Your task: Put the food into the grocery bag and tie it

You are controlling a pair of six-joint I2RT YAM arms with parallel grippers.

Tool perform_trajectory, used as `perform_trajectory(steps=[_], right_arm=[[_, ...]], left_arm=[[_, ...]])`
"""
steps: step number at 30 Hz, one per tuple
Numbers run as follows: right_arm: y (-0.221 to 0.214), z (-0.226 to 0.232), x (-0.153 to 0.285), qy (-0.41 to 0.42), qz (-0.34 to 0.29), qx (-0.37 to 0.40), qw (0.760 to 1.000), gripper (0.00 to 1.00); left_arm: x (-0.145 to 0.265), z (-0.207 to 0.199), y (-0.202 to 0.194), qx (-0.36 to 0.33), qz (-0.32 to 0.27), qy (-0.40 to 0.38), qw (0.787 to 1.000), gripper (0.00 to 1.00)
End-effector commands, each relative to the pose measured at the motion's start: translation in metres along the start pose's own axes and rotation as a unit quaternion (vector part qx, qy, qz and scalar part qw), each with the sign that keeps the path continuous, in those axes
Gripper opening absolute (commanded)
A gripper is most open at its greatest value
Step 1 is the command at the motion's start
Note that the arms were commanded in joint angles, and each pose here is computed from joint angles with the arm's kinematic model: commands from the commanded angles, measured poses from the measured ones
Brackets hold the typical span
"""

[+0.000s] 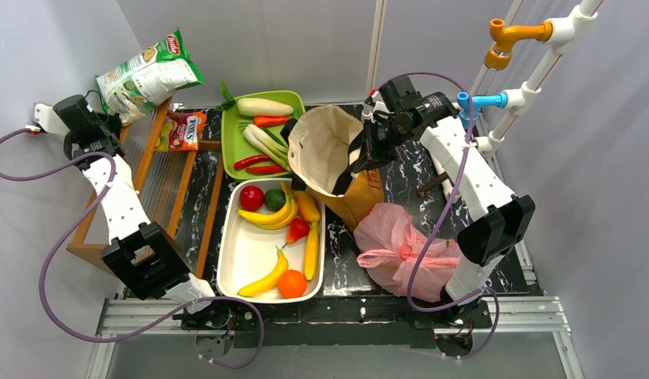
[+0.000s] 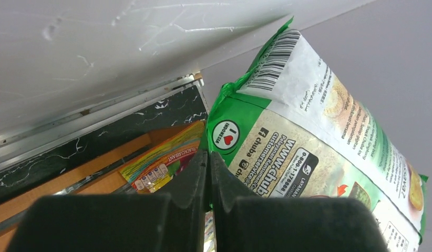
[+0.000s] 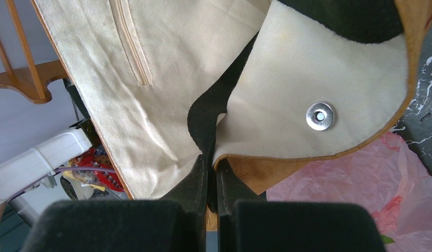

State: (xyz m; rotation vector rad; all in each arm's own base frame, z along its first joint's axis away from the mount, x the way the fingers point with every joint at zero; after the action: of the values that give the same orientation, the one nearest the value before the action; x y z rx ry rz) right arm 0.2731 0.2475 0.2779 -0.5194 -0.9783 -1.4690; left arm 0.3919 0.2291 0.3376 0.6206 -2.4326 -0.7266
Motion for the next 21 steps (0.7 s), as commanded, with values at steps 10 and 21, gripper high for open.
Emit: perform_trajectory(steps=[10,21], right_arm=[[0.006,0.006,0.001,0.011,0.000,0.009,1.000,0.01],[0.010,0.014,0.001,0.025,0.000,-0.001,1.000,0.01]], left_arm=[[0.027,-0.036,0.008,-0.012,0.011,-0.077,0.997,0.00],[0.061,-0.115,0.031,-0.026,0.019,-0.205,0.978,0.00]])
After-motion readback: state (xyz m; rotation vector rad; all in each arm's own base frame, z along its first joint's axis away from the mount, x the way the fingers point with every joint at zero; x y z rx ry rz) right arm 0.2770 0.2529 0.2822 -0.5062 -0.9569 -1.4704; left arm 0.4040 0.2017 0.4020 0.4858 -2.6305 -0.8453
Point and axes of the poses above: each gripper's point midway between its finger pads, its own x axis back along the fingers, its own z axis along the line the jaws close on, y = z × x, the point moved 2 cm from there along x, back along the fingers
